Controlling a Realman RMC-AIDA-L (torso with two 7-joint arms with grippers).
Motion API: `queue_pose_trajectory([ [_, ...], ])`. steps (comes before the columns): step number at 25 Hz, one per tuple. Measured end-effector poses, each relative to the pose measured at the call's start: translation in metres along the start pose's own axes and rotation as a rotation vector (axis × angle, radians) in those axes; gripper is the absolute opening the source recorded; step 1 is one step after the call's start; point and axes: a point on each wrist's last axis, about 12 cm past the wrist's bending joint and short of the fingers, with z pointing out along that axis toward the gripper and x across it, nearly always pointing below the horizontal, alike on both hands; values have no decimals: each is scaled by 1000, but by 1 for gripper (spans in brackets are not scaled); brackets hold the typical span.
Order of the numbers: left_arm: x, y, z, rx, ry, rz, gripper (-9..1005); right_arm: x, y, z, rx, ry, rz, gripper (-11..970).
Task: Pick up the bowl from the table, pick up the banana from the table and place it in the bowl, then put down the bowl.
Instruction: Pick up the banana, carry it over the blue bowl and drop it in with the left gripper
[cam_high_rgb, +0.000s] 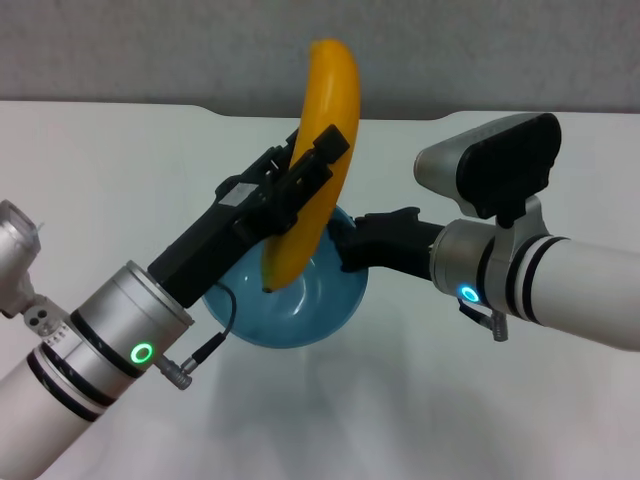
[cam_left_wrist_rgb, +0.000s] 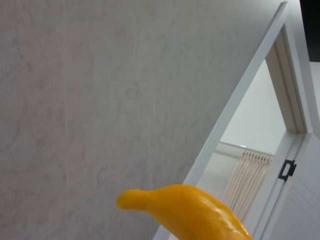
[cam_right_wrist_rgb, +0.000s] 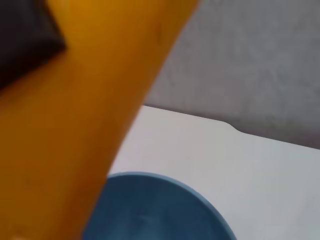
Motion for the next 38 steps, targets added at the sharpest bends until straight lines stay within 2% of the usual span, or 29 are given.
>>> queue_pose_trajectory([
  [13, 3, 4, -4, -25, 12, 50, 514, -7, 7, -2, -22, -22, -8, 40],
  [36, 6, 7, -13, -50, 16, 74, 513, -7, 4, -6, -14, -28, 6, 40],
  [38, 6, 7, -13, -49, 17, 74, 544, -7, 4, -6, -14, -28, 6, 40],
])
